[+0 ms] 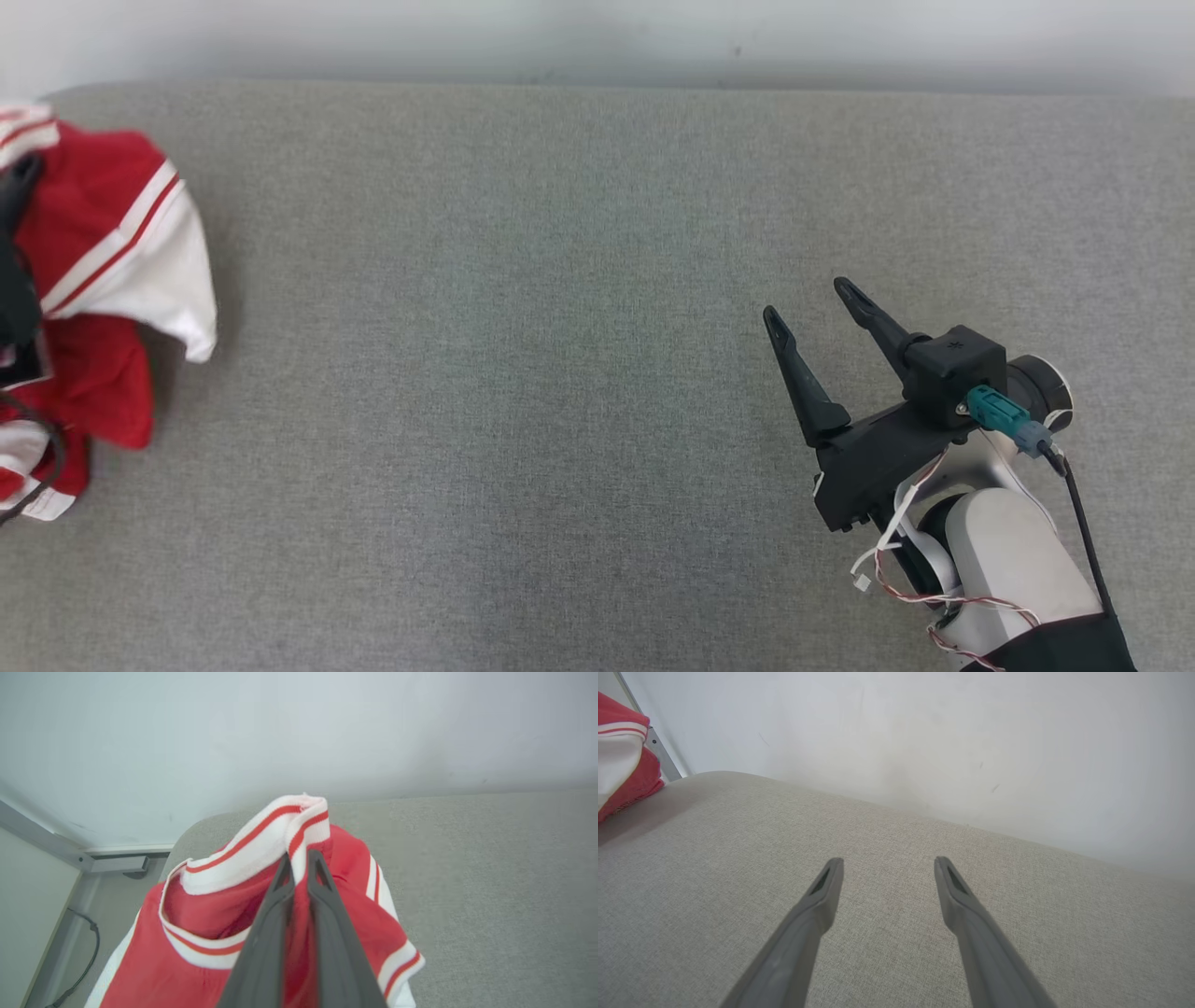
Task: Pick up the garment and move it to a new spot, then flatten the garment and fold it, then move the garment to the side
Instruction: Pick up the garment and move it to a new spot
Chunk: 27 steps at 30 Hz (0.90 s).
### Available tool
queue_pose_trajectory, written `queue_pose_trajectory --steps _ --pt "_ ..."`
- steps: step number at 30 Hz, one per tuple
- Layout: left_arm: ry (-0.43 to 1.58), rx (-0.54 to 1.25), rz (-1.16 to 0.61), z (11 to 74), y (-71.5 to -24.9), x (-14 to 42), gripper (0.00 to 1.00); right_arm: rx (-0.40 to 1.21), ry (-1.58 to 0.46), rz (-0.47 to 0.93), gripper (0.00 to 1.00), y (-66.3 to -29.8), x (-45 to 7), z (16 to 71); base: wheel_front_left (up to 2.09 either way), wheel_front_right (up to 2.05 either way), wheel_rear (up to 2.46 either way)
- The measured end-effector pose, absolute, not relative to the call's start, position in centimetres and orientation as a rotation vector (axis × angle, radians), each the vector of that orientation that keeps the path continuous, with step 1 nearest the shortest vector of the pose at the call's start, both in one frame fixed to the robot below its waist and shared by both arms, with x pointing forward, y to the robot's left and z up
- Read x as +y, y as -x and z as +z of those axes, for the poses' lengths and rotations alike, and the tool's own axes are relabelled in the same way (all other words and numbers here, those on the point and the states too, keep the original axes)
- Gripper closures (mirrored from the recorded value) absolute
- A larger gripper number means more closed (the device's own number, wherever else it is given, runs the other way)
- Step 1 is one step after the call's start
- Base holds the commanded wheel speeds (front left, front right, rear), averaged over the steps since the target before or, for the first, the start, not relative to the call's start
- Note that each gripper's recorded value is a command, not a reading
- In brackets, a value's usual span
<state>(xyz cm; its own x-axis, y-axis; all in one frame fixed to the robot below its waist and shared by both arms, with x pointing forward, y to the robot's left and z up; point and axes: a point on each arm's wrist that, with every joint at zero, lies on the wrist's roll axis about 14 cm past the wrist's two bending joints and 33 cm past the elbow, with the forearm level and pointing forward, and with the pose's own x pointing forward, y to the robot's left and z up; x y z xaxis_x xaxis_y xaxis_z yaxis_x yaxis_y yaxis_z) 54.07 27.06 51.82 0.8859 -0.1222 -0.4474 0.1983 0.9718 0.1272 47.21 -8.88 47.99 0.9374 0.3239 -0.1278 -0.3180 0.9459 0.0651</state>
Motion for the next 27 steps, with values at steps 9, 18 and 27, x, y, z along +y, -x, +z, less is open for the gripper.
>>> queue_pose_trajectory --steps 9,18,27 --pt "-0.219 0.266 -0.366 57.7 -54.5 20.7 1.00 0.122 -0.074 0.304 0.00 -46.5 -9.7 48.5 0.00 0.00 0.00" --pt "-0.230 0.167 -0.586 59.9 -53.6 13.1 1.00 0.118 -0.127 0.259 0.00 -45.8 -11.3 48.2 0.00 0.00 0.00" --pt "-0.197 0.092 -0.829 60.0 -51.4 3.9 1.00 0.089 -0.161 0.156 0.00 -44.8 -15.0 48.6 0.00 0.00 0.00"
